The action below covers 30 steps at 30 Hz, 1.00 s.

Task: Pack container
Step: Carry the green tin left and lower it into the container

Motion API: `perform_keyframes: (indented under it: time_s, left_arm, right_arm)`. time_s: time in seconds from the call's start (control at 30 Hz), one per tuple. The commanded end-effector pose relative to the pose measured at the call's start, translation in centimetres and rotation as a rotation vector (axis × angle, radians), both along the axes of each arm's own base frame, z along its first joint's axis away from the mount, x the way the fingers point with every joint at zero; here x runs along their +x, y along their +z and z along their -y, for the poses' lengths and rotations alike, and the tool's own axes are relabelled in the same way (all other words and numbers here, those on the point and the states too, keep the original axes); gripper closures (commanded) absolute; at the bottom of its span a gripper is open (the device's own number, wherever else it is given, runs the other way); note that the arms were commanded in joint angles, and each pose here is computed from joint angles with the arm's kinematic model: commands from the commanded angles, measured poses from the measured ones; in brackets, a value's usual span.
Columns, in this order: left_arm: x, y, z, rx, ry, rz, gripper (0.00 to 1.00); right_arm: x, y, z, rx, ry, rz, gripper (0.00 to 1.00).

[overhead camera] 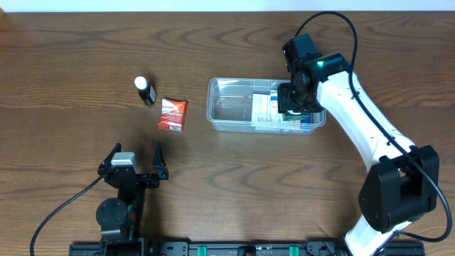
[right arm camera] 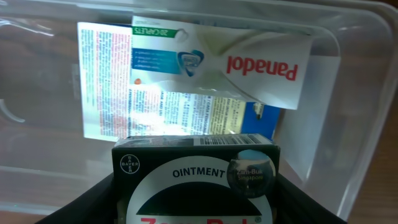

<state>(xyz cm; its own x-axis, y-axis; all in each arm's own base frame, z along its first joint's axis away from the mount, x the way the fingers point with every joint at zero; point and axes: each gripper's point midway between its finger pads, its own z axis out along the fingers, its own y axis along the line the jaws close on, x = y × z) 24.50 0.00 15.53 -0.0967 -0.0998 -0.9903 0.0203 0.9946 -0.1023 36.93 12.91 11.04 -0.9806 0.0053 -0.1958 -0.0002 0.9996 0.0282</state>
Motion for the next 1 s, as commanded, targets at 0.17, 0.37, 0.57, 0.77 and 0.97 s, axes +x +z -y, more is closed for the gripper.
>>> perform_keyframes:
  time_s: [0.17,0.37,0.57,0.77,0.97]
  left_arm:
    - [-0.1,-1.4,0.2,-0.010,-0.013,-0.043,0.02]
    - [-0.1,-1.4,0.2,-0.010,-0.013,-0.043,0.02]
    - [-0.1,-1.4,0.2,-0.010,-0.013,-0.043,0.02]
    - [-0.1,-1.4,0.2,-0.010,-0.013,-0.043,0.02]
    - [-0.1,-1.4,0.2,-0.010,-0.013,-0.043,0.02]
  right_arm:
    - [-0.7,-1.7,1.6,-0.087,-0.037,-0.016,0.38]
    - [-1.5,-2.8,1.9,-0.097,-0.043,-0.042,0.38]
    - [-1.5,-4.2,2.1,-0.102,-0.046,-0.032,0.38]
    - [-0.8,-5.1,2.0,-0.097,-0.049,0.008,0.38]
    - [-0.4,-4.9,2.5,-0.124,-0.054,0.029,0.37]
